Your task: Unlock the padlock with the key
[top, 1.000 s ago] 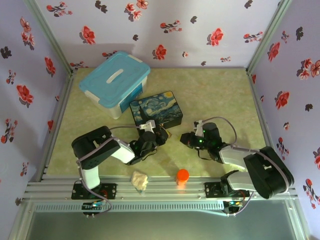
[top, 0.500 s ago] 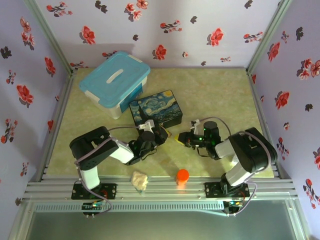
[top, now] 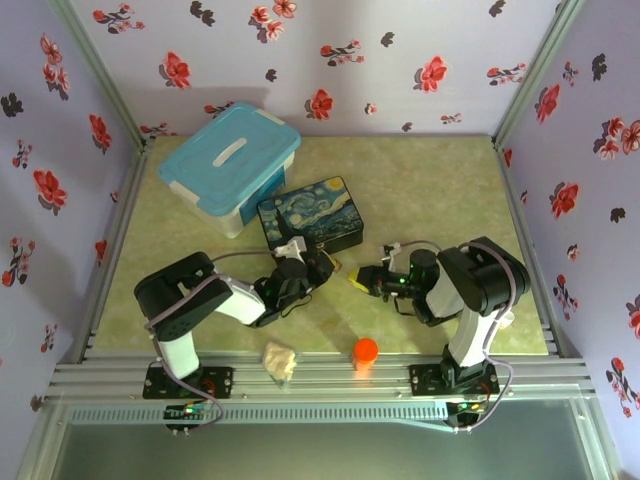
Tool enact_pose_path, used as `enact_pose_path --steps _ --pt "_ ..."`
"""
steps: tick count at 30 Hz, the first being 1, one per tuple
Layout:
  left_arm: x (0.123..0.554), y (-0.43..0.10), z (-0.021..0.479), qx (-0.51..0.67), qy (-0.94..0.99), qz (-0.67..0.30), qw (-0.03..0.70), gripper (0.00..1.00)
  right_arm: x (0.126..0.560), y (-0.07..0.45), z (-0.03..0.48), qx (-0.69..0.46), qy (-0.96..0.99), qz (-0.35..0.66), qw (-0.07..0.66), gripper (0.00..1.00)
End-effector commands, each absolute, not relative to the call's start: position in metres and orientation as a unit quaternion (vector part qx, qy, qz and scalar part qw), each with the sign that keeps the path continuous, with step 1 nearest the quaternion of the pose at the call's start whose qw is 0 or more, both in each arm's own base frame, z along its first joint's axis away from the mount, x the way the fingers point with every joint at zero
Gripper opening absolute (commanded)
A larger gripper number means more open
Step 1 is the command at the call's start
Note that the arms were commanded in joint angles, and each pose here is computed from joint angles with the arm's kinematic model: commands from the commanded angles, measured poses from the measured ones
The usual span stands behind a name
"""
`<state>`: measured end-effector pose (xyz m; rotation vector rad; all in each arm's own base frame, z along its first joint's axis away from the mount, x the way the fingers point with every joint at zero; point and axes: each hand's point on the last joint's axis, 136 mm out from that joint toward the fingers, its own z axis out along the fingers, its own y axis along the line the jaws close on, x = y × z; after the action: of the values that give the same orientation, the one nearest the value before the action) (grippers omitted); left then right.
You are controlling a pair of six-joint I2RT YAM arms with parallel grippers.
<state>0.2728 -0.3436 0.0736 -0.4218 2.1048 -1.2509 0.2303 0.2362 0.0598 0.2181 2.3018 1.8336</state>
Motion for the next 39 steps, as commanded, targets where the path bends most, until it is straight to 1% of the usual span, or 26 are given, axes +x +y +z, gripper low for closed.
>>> enact_pose_path --steps 1,5,9,16,21,29,39 --pt "0.276 -0.346 0.096 -0.179 0.777 -0.517 0.310 0.00 0.230 0.233 0.062 0.068 0.774 0.620 0.111 0.00" --pt "0.275 -0.351 0.103 -0.176 0.773 -0.529 0.302 0.00 0.232 0.236 0.072 0.057 0.766 0.629 0.122 0.00" --pt "0.274 -0.352 0.099 -0.182 0.773 -0.531 0.294 0.00 0.237 0.239 0.081 0.049 0.760 0.635 0.130 0.00" --pt "0.275 -0.355 0.104 -0.182 0.766 -0.543 0.291 0.00 0.240 0.242 0.071 0.054 0.764 0.632 0.116 0.00" --pt "0.273 -0.357 0.105 -0.182 0.766 -0.547 0.285 0.00 0.243 0.243 0.077 0.048 0.761 0.634 0.128 0.00" --pt "0.270 -0.362 0.112 -0.177 0.758 -0.561 0.282 0.00 0.248 0.248 0.082 0.041 0.756 0.641 0.126 0.00" --pt "0.273 -0.356 0.109 -0.187 0.760 -0.554 0.285 0.00 0.237 0.240 0.071 0.059 0.766 0.628 0.123 0.00"
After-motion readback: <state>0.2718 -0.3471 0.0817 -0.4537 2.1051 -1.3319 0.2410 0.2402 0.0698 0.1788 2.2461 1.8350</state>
